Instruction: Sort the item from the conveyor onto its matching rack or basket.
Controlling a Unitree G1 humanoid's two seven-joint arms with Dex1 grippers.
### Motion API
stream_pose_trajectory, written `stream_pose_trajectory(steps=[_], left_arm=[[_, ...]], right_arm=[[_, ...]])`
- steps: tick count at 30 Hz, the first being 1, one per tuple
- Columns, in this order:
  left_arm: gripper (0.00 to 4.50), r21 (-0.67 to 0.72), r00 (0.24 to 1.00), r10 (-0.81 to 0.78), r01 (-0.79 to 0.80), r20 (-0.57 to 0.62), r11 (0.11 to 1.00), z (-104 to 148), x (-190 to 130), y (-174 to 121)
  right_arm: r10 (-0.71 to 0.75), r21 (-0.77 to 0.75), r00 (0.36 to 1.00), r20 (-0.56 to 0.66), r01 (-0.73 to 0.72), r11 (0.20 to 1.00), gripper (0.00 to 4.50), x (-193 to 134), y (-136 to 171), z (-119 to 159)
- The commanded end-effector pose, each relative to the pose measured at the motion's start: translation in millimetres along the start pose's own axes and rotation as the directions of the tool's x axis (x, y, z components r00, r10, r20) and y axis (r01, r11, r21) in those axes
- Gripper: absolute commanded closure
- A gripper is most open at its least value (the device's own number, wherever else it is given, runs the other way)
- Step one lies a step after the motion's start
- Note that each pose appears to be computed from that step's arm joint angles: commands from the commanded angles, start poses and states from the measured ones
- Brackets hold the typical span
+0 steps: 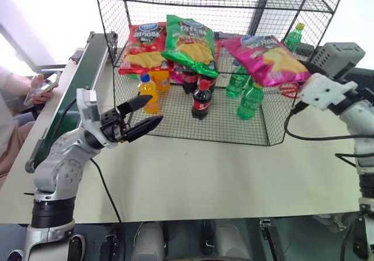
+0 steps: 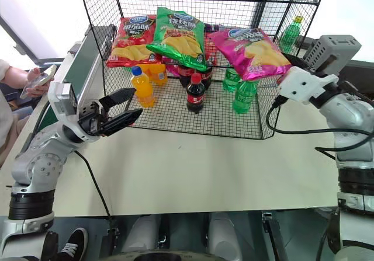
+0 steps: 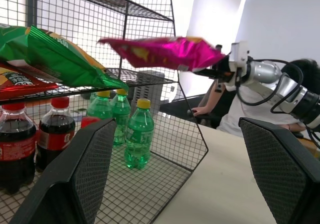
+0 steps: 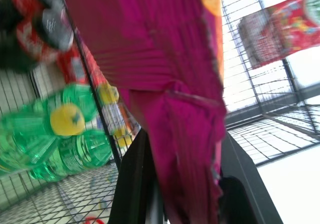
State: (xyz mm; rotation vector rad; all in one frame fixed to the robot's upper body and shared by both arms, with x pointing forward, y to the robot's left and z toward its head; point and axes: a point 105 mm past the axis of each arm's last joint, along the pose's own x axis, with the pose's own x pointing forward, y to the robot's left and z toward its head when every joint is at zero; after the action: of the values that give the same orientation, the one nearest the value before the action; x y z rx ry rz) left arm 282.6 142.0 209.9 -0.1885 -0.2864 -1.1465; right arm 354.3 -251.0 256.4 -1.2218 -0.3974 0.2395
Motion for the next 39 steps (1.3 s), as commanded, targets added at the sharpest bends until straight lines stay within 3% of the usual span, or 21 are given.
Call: stream_pose_trajectory(steps=[1, 8, 20, 29, 39], left_arm=[[0.34, 0.078, 1.000, -0.015, 0.016, -0.009, 0.997, 7, 4, -7], [0.34, 0.163, 1.000, 0.023, -0.022, -0.004, 0.986, 10, 5, -8], [0.34, 0.150, 0.997, 0.031, -0.041, 0.066, 0.988, 10, 20, -16], [0.34, 0.140, 0.997, 0.038, -0.048, 0.073, 0.989, 7, 22, -17], [0.34, 0.133, 0.996, 0.040, -0.051, 0.080, 0.990, 4, 23, -18]], right_arm=[[-0.092, -0.038, 0.994, -0.059, 0.089, 0.995, 4.25, 10, -25, -2], [-0.117, -0.002, 0.978, -0.170, 0.119, 0.993, 4.25, 27, -23, -9], [-0.119, 0.055, 0.970, -0.211, 0.133, 0.990, 4.25, 43, -13, -5], [-0.084, 0.106, 0.968, -0.237, 0.112, 0.988, 0.12, 44, -20, -6], [0.105, 0.219, 0.969, -0.221, -0.056, 0.974, 0.04, 30, -39, -2]])
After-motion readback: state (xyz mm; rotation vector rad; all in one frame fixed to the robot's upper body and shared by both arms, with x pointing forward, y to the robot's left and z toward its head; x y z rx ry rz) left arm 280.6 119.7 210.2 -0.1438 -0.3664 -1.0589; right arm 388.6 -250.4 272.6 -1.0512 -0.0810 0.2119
